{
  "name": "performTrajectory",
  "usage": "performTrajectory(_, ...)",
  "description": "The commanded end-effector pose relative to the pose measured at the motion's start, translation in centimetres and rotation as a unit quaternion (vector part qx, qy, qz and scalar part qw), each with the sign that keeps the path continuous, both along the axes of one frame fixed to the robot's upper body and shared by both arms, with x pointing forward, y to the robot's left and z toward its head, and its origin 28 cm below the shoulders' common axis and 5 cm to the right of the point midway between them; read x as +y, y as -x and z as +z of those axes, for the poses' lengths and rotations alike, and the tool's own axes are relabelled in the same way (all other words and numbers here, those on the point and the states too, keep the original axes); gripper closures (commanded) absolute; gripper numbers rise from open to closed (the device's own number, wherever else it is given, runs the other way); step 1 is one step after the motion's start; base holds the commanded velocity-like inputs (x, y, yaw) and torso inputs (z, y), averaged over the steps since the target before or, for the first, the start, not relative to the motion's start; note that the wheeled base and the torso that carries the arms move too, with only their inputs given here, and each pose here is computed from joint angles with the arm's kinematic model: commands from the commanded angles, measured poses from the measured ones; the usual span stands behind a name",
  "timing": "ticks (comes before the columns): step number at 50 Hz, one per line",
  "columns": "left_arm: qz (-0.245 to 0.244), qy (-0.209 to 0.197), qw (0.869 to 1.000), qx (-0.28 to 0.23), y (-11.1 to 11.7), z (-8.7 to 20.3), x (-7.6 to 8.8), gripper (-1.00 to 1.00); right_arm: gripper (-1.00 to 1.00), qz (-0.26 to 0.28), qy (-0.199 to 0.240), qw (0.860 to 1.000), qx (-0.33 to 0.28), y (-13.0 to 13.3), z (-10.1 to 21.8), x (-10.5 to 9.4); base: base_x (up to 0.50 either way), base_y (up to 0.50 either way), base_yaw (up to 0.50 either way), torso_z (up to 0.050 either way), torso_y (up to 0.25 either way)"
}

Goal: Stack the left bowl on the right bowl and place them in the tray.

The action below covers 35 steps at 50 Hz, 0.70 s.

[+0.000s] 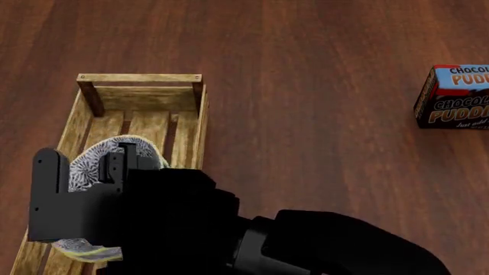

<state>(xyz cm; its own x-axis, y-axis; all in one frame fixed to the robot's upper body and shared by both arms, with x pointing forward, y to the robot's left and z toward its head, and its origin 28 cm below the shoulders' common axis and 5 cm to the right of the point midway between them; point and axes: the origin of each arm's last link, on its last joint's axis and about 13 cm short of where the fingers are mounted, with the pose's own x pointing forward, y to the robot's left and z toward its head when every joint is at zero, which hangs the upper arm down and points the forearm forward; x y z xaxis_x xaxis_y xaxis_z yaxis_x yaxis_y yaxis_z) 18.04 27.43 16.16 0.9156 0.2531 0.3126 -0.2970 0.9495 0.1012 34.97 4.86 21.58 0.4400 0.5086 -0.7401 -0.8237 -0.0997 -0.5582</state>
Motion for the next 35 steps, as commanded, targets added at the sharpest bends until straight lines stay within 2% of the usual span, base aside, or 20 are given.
performTrajectory(1, -0.002, 0.001, 1.000, -0.001, 0.1, 0.0, -0.1, -1.00, -1.00, 0.001, 0.002, 1.000, -0.026, 0.9, 0.7, 0.4, 0.00, 0.00, 0.00, 0.000, 0.000)
performTrajectory(12, -0.008, 0.003, 1.000, -0.008, 0.1, 0.3, -0.3, -1.00, -1.00, 0.018, -0.016, 0.999, -0.042, 4.1, 3.1, 1.2, 0.00, 0.00, 0.00, 0.000, 0.000)
performTrajectory(26, -0.011, -0.001, 1.000, -0.015, 0.4, 0.8, -0.5, -1.00, -1.00, 0.016, -0.024, 0.998, -0.053, 6.4, 4.4, 0.3, 0.00, 0.00, 0.00, 0.000, 0.000)
performTrajectory(35, -0.017, -0.002, 1.000, -0.013, 0.3, 0.7, -0.7, -1.00, -1.00, -0.023, -0.025, 0.998, -0.053, 6.9, 3.8, -1.5, 0.00, 0.00, 0.00, 0.000, 0.000)
